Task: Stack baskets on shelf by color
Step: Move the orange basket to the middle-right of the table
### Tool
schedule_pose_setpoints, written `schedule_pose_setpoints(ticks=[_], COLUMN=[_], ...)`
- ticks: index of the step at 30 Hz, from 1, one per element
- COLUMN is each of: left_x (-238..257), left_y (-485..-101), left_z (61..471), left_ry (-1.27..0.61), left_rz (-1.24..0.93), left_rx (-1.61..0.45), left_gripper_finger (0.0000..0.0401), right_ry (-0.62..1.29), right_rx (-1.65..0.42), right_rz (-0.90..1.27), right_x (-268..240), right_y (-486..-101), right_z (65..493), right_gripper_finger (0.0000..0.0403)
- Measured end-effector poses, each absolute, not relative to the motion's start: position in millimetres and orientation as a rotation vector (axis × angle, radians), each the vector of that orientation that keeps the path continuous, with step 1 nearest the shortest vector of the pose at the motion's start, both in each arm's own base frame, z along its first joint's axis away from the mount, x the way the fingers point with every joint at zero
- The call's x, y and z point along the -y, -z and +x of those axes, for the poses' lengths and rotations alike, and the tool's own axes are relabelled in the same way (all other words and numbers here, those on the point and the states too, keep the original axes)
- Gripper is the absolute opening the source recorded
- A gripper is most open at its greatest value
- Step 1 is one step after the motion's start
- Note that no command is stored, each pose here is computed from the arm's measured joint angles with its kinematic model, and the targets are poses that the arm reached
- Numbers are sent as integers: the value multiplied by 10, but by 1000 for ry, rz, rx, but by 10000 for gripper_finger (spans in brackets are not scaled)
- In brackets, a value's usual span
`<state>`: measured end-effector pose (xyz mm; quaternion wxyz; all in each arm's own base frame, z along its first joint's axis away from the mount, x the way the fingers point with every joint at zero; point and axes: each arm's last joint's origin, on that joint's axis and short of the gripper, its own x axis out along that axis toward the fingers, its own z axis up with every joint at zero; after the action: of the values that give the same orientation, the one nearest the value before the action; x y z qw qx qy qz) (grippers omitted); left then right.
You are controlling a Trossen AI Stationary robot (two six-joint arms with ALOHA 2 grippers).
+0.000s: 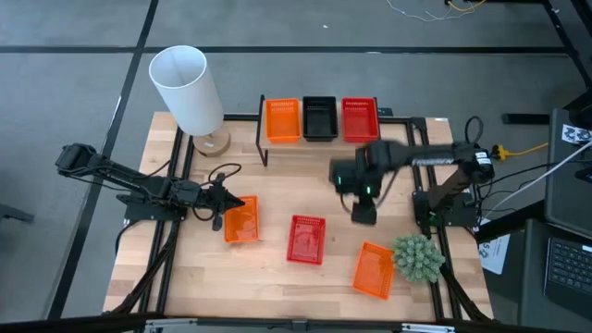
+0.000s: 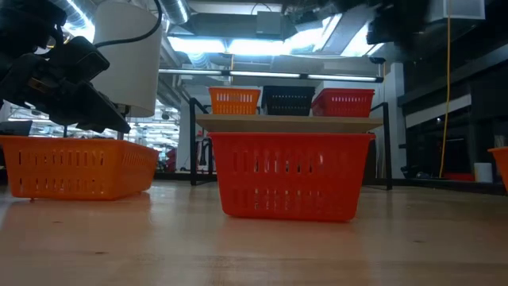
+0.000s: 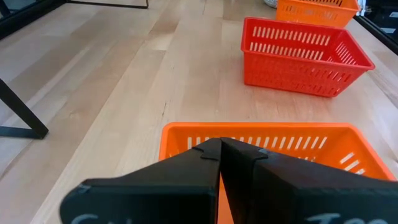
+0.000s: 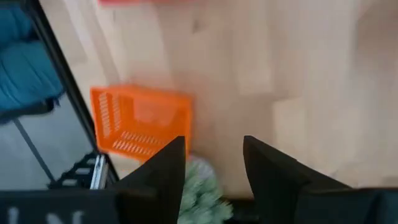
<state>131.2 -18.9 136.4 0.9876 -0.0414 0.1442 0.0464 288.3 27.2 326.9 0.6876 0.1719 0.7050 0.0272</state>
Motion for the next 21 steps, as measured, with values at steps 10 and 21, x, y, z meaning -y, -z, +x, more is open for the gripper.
schedule_pose_setpoints(ticks=[10,21], left_x=[188,183], left_y=[-1359,-1283], left_z=[1311,1283], left_ry=[-93,-101], left_rz=[-82,-71], left_rx=[-295,-377], left_gripper_finger=[0,0], right_ry=[-2,53], right_rx=[-1553,-1533], right_rz=[395,588], right_x=[-1421,-1703], right_y=[-2620,-1756], right_z=[2722,2436], right_gripper_finger=[161,161])
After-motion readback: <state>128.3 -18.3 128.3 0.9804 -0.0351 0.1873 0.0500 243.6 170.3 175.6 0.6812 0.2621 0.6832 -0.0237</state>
